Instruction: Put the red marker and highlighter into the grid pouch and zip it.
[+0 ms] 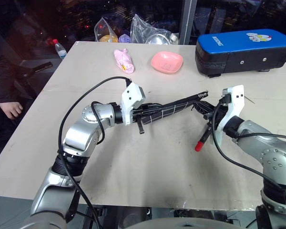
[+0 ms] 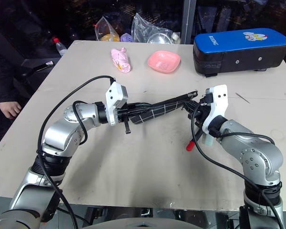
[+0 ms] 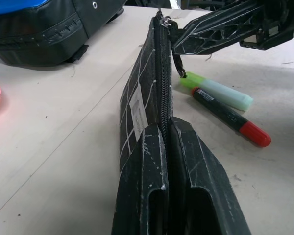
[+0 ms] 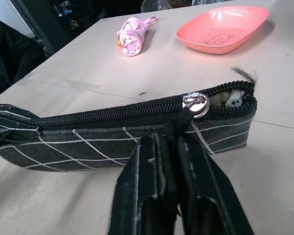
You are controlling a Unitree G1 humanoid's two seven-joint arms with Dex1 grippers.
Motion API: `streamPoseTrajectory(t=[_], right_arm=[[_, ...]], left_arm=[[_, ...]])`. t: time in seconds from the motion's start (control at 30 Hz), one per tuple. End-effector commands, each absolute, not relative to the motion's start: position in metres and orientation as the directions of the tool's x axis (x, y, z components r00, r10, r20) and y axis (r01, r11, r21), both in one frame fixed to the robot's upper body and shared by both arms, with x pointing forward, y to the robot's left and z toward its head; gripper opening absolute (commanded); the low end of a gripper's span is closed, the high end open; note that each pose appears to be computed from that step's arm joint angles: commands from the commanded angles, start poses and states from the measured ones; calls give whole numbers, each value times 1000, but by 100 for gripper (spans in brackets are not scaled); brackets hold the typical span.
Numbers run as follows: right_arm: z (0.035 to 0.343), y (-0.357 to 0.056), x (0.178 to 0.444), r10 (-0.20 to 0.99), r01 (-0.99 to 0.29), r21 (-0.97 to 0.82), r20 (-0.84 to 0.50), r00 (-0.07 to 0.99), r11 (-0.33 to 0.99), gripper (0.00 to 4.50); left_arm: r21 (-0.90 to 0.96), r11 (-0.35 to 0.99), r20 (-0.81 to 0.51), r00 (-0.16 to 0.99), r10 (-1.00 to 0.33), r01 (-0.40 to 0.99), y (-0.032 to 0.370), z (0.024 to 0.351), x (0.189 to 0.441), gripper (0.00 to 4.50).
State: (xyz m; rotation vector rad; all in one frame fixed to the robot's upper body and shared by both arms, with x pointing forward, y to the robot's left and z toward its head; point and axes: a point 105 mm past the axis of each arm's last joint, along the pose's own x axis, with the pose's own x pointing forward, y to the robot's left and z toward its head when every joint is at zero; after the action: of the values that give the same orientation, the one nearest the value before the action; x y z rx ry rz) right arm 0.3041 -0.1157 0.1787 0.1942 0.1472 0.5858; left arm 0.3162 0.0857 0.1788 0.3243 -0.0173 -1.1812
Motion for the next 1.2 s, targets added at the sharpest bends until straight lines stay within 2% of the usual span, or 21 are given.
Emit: streamPoseTrajectory(t=[0.03,0.07,0.1,0.13,0.23,0.43,0.57,0.87,0.97,1.07,1.2], right_arm=[[193,-118,306,547,-530,201,-38,836,824,21],[194,-118,307,545,-528,202,-37,837,825,21],[195,-117,307,544,-527,202,-36,838,825,0],[196,-117,308,543,-526,203,-35,839,826,0],[201,-113,309,542,-527,204,-24,840,825,0],[206,-107,308,543,-529,216,-10,840,821,0],[206,-104,308,546,-530,223,-11,838,818,0],[206,-103,306,552,-535,221,-16,834,815,0],[206,-104,306,549,-533,220,-15,836,817,0],[205,-104,305,547,-531,220,-16,837,818,0],[206,-104,305,547,-531,218,-15,837,819,0]], left_arm=[[304,329,-121,379,-917,894,85,190,313,0],[307,330,-120,380,-917,893,86,189,312,0],[307,333,-119,383,-916,892,87,189,312,68],[313,337,-114,387,-915,888,88,189,312,93],[311,345,-84,387,-918,885,91,187,309,225],[272,383,-44,409,-911,883,103,175,305,225],[243,464,41,469,-882,852,107,180,316,225],[239,402,66,398,-915,884,96,180,318,225],[232,398,83,389,-917,888,94,182,318,147],[234,390,74,384,-920,890,93,180,319,8],[245,386,57,384,-921,889,93,175,321,8]])
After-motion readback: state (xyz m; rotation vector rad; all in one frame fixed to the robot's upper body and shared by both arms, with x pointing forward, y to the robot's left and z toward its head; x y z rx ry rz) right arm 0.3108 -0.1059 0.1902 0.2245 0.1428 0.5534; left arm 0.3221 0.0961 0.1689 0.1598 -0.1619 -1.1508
